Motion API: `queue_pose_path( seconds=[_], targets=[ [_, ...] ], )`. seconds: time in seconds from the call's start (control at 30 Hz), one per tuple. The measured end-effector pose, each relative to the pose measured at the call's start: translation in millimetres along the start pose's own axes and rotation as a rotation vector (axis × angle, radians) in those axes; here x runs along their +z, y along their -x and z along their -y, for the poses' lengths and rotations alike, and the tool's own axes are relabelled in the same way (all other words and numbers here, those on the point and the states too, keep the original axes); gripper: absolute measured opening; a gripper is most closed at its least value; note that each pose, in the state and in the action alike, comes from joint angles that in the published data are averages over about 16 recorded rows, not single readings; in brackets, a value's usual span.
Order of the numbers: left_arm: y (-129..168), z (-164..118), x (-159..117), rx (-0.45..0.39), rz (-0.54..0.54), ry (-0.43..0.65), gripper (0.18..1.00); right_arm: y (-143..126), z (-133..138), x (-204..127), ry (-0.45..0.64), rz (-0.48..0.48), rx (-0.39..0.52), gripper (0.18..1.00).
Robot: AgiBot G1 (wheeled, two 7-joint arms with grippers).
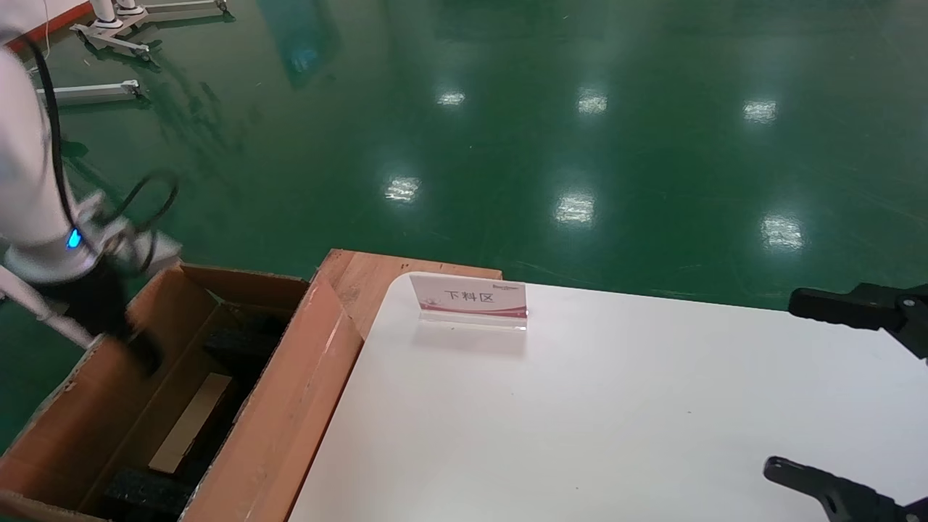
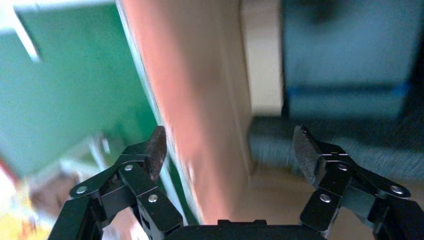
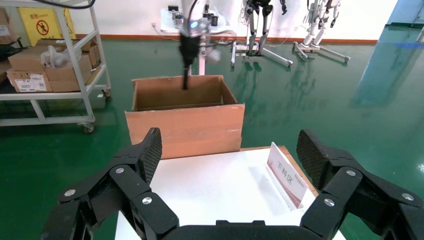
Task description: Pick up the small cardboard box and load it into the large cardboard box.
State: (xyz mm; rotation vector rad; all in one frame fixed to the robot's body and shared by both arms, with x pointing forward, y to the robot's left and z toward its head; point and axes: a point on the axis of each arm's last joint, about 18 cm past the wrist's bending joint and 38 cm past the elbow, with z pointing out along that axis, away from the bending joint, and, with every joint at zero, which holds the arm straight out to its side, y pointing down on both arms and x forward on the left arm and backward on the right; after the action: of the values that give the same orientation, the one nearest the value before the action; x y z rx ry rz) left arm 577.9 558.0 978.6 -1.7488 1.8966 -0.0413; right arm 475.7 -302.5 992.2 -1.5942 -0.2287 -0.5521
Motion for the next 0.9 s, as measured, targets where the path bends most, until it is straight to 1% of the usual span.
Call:
queue_pose_path(
  seconds=[0.13, 0.23, 0.33, 0.53, 0.7, 0.9],
  targets=[
    [-3.1, 13.6, -20.2, 0.032, -0.070, -0.104, 0.919, 0.0, 0.0, 0.0, 0.000, 0.000, 0.000, 1.000],
    [-5.2, 20.1, -37.3, 0.053, -0.135, -0.186, 0.946, 0.0, 0.0, 0.0, 0.000, 0.000, 0.000, 1.000],
    [-8.5, 21.6, -53.8, 0.070, -0.211, -0.258, 0.973, 0.0, 0.0, 0.0, 0.000, 0.000, 0.000, 1.000],
    [-15.6, 16.4, -80.8, 0.100, -0.346, -0.366, 0.996, -0.1, 0.0, 0.0, 0.000, 0.000, 0.000, 1.000],
    [-26.0, 11.5, -92.2, 0.131, -0.434, -0.416, 1.000, -0.1, -0.1, -0.1, 0.000, 0.000, 0.000, 1.000],
    [-51.9, 15.0, -91.1, 0.197, -0.533, -0.455, 1.000, -0.2, -0.1, -0.1, 0.000, -0.001, 0.000, 1.000]
  ],
)
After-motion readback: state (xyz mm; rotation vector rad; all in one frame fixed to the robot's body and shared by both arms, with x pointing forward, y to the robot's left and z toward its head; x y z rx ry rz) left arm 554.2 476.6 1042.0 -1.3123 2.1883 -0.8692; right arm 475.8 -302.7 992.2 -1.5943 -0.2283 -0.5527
